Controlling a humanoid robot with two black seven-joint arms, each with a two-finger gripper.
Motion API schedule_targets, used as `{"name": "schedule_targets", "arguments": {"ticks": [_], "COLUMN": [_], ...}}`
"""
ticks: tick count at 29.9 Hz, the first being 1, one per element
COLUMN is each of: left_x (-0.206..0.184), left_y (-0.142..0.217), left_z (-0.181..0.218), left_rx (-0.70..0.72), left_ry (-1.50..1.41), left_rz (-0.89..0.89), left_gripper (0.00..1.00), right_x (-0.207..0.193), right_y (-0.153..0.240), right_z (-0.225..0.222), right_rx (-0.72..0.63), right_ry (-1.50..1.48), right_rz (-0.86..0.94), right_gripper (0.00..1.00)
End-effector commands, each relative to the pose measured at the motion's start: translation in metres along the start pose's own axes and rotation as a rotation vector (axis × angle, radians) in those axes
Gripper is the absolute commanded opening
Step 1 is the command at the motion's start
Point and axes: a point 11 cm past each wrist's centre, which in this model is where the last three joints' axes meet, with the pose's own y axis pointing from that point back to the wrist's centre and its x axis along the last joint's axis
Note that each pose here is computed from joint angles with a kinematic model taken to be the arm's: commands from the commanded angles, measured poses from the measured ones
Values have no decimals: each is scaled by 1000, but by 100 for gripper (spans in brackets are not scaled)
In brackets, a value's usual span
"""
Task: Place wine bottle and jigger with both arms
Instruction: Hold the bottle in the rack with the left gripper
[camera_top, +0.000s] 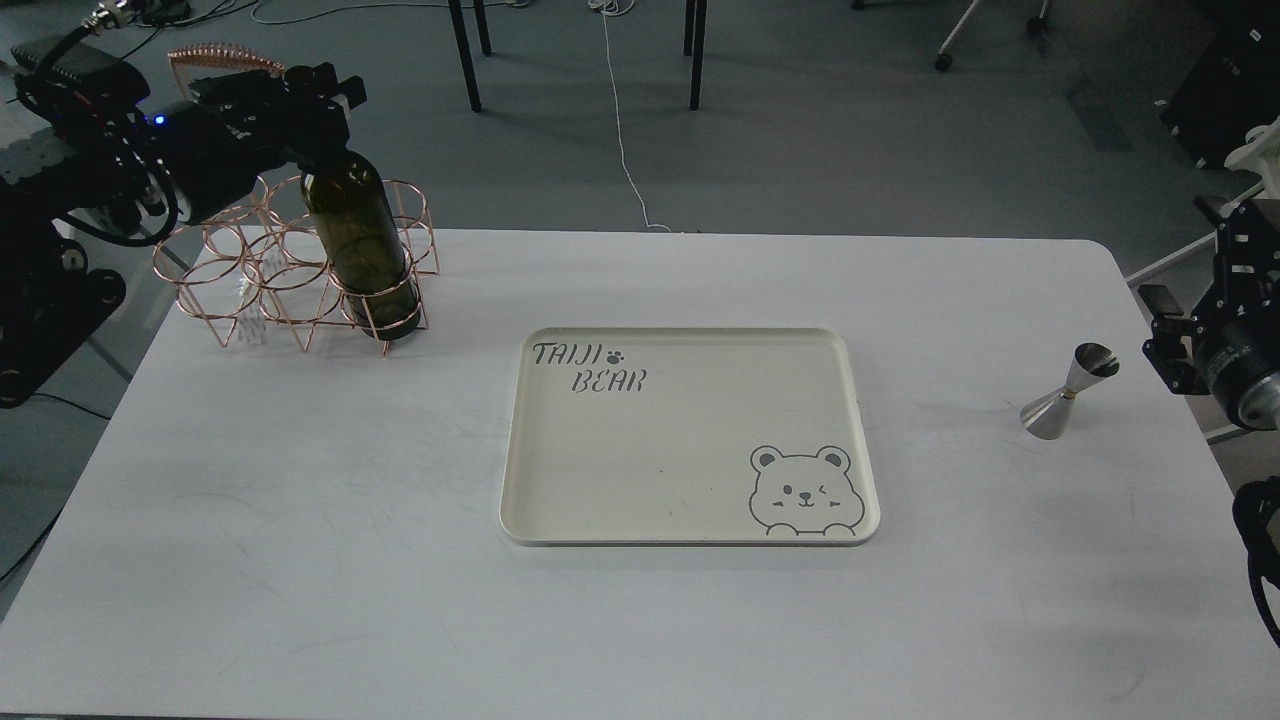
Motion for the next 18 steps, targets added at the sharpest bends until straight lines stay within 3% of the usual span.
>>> {"name": "schedule_targets", "arguments": {"ticks": [1, 4, 5, 6, 9, 18], "left_x": [-3, -1, -1, -1, 0, 2], "left_y": [3, 2, 2, 0, 0, 0], "left_z": [-3, -1, -1, 0, 0, 0], "left_rx": [5, -7, -8, -6, -5, 0], "left_ry": [-19, -54, -55, -57, -62, -73], "left_rz": [-16, -26, -25, -21, -12, 8], "left_gripper": [65, 48, 32, 8, 0, 1], "right_x": [0, 0, 0, 0, -1, -1], "right_y": [0, 0, 0, 0, 0, 1], "right_z": [0, 0, 0, 0, 0, 1], "right_rx": [0, 0, 0, 0, -2, -3], "right_ry": [-1, 0, -1, -1, -2, -1], "right_rz": [0, -1, 0, 0, -3, -3], "right_gripper": [94, 94, 94, 94, 94, 94]}}
